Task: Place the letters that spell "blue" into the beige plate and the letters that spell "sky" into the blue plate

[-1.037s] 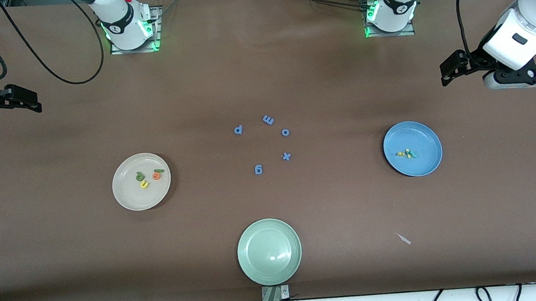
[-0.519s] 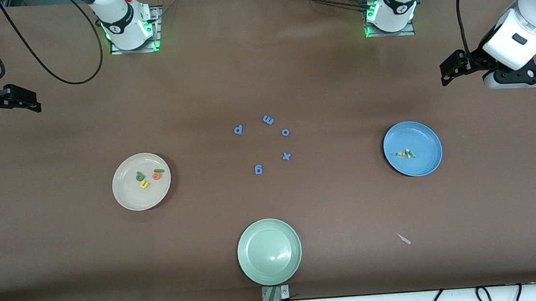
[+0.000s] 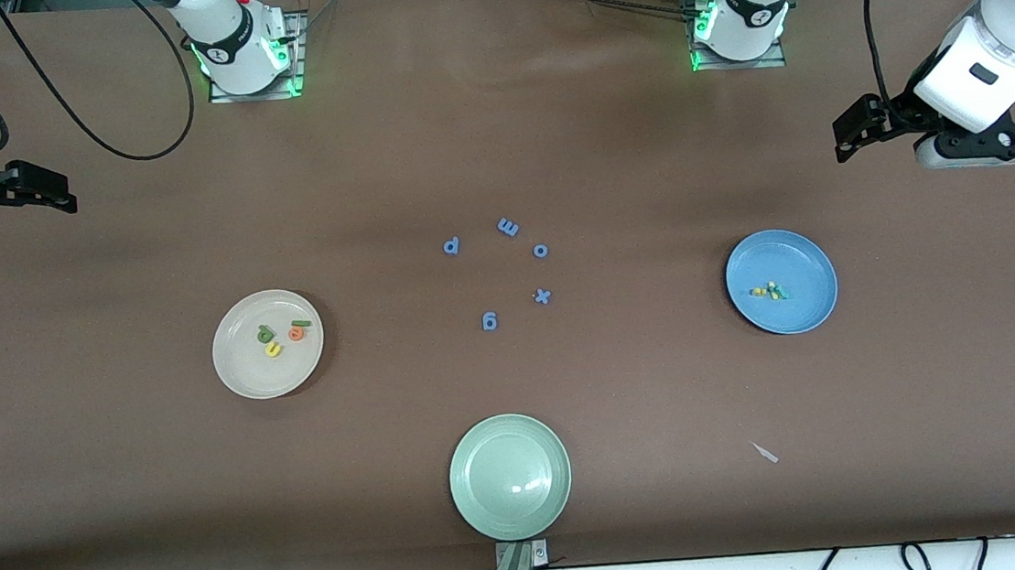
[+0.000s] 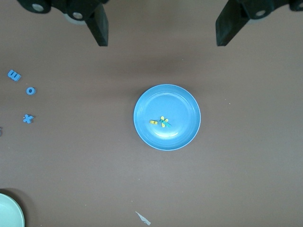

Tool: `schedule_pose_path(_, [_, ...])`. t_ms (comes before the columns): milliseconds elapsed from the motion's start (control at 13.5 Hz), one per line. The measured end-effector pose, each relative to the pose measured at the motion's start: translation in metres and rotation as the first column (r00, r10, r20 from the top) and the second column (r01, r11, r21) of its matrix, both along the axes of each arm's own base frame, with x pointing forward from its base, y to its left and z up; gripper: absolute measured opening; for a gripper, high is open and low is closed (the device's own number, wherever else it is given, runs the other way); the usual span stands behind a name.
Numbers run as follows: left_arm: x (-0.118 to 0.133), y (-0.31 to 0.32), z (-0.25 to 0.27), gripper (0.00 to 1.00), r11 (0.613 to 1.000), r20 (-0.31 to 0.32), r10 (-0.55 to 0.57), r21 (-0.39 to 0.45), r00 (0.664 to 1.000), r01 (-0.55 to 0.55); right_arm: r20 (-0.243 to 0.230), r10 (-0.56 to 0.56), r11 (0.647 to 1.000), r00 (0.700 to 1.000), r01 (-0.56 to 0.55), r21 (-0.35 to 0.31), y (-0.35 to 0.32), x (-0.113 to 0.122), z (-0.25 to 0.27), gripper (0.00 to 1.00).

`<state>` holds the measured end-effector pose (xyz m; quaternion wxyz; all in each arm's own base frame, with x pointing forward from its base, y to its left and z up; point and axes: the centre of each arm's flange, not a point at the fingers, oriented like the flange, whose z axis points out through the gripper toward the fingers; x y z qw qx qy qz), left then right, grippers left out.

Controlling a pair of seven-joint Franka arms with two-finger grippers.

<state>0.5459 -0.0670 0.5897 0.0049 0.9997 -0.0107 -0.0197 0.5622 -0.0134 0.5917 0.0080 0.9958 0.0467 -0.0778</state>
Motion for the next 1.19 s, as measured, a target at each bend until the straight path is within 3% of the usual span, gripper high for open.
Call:
schedule_pose_path(889, [0.0,0.004,0.0,1.0,1.0,0.002,0.001,0.022,1.0,-0.001,-0.019,-0.014,1.0,1.0,0.014,-0.001,-0.008,-0.001,-0.003,1.0])
schedule_pose_path(1185, [0.001,0.007,0.027,1.0,1.0,0.037,0.004,0.018,0.999,-0.005,-0.029,-0.015,1.0,0.999,0.015,-0.002,-0.008,0.001,-0.009,1.0])
